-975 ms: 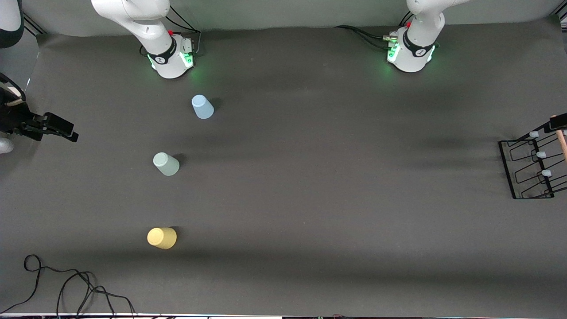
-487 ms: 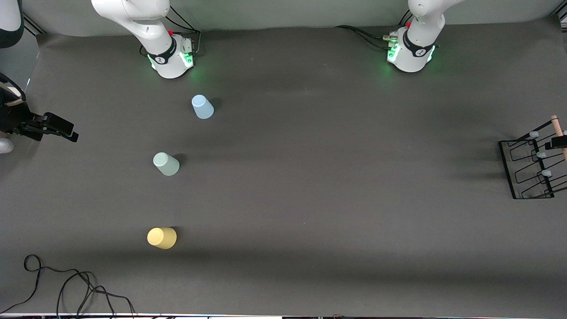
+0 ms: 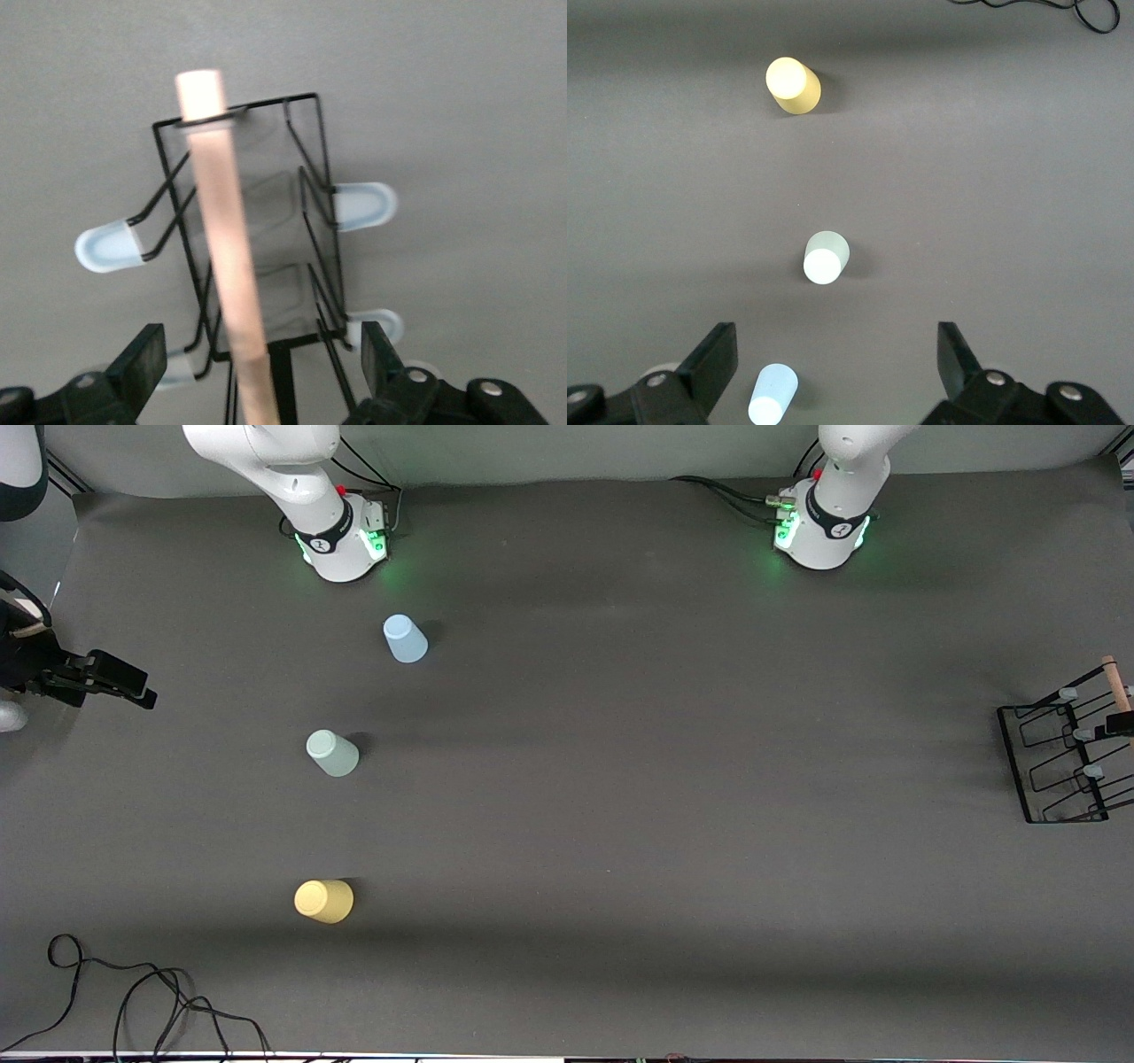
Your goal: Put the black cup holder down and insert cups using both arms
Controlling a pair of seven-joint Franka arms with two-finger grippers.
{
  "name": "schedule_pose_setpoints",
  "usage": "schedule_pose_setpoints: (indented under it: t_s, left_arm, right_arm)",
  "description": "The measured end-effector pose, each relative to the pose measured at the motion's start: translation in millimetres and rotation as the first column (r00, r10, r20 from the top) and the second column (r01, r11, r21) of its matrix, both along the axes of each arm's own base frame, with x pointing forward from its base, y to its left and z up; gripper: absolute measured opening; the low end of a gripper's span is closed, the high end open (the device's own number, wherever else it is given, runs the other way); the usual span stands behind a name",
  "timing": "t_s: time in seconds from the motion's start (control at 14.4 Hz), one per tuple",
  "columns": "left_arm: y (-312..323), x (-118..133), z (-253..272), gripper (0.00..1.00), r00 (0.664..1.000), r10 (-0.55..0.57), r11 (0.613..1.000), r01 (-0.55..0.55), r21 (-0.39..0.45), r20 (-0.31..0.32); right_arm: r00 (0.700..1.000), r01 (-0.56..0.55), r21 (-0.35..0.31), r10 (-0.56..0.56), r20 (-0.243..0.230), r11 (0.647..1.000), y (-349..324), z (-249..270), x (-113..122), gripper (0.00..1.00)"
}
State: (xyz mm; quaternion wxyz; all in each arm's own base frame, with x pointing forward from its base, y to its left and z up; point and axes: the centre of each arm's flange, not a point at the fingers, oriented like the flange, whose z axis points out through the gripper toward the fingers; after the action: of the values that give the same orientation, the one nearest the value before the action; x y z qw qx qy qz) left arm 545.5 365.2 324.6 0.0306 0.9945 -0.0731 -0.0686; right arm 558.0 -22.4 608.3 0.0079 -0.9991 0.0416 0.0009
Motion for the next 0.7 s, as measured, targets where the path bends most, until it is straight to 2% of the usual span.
schedule_pose_setpoints:
  t_s: [0.07, 0.14, 0.28, 0.49, 0.56, 0.7]
  left_arm:
    - [3.4, -0.8, -3.7, 0.95, 1.000, 0.000, 1.000, 0.000, 0.001, 0.002]
    - [4.3, -1.3, -5.7, 0.88, 1.000, 0.000, 1.000, 0.000, -0.001, 0.001]
    - [3.5, -0.4, -5.5, 0.60, 1.000, -0.002, 1.000, 0.002, -0.002, 0.002]
    - [-2.9, 3.3, -5.9, 0.29, 1.000, -0.013, 1.000, 0.013, -0.008, 0.001]
    - [-4.7, 4.1, -6.2, 0.22, 1.000, -0.016, 1.000, 0.016, -0.010, -0.001]
    - [-8.2, 5.9, -5.5, 0.14, 1.000, -0.018, 1.000, 0.018, -0.015, -0.004]
  right_arm:
    - [1.000, 0.000, 0.000, 0.000, 0.000, 1.000, 0.0, 0.0, 0.0, 1.00]
    - [1.000, 0.000, 0.000, 0.000, 0.000, 1.000, 0.0, 0.0, 0.0, 1.00]
    - [1.000, 0.000, 0.000, 0.000, 0.000, 1.000, 0.0, 0.0, 0.0, 1.00]
    - [1.000, 0.000, 0.000, 0.000, 0.000, 1.000, 0.0, -0.1, 0.0, 1.00]
    - [1.000, 0.000, 0.000, 0.000, 0.000, 1.000, 0.0, -0.1, 0.0, 1.00]
    - [1.000, 0.000, 0.000, 0.000, 0.000, 1.000, 0.0, -0.2, 0.0, 1.00]
